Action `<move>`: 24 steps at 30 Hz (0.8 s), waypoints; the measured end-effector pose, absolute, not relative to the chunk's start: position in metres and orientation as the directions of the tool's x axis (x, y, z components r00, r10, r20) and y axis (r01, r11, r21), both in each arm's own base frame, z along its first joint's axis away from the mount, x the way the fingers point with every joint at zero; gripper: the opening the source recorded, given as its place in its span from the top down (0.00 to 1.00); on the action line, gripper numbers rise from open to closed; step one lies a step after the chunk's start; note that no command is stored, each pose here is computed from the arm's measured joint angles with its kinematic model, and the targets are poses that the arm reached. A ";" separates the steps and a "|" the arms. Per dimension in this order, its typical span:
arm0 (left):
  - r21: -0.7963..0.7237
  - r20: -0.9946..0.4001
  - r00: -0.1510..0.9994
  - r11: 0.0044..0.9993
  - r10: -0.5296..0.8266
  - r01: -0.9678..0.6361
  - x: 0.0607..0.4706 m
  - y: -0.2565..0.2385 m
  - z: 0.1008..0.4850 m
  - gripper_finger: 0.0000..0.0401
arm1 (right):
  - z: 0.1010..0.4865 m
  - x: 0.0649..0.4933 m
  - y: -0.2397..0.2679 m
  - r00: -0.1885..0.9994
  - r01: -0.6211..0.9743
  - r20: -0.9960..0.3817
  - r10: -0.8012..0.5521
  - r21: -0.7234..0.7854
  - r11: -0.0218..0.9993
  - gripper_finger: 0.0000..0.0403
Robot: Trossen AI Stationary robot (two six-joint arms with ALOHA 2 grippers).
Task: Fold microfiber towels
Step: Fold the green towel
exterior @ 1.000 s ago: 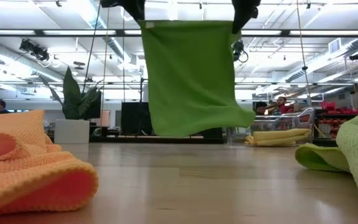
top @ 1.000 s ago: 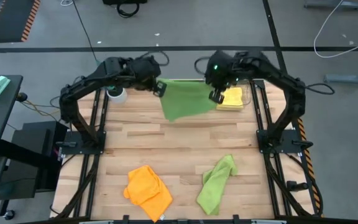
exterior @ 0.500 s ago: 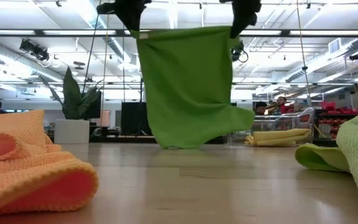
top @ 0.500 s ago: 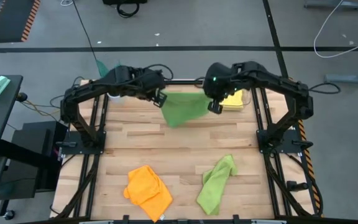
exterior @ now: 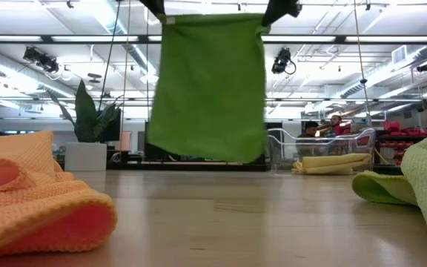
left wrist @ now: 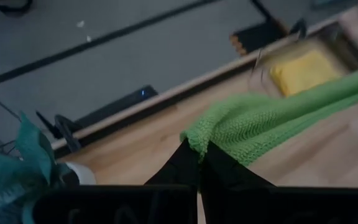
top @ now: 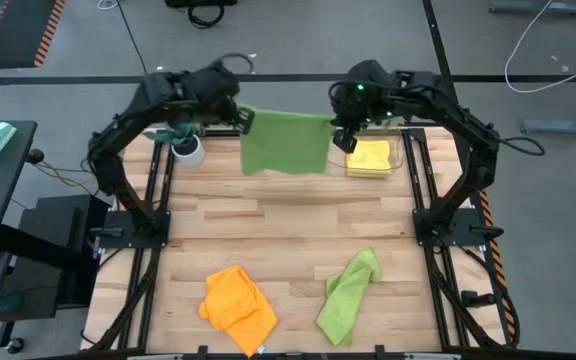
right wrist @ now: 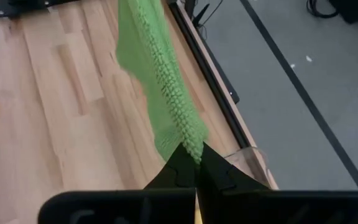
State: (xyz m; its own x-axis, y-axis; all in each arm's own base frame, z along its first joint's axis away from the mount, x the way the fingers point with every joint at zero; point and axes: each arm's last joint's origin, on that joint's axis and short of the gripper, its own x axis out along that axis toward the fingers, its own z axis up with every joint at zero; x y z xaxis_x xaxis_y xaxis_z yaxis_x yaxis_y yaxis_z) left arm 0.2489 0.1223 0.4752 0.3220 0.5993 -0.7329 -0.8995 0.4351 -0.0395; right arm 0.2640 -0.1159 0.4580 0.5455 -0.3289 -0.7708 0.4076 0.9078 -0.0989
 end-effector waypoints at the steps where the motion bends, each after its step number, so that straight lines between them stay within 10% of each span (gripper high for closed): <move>1: -0.045 -0.722 0.329 0.434 0.608 -0.900 0.245 0.124 0.480 0.98 | 0.456 0.267 -0.119 0.542 0.405 -0.776 -0.322 -0.095 0.910 1.00; 24: 0.008 -0.831 0.210 0.388 0.516 -0.922 0.237 0.159 0.449 0.98 | 0.431 0.292 -0.146 0.484 0.402 -0.809 -0.333 -0.132 0.906 1.00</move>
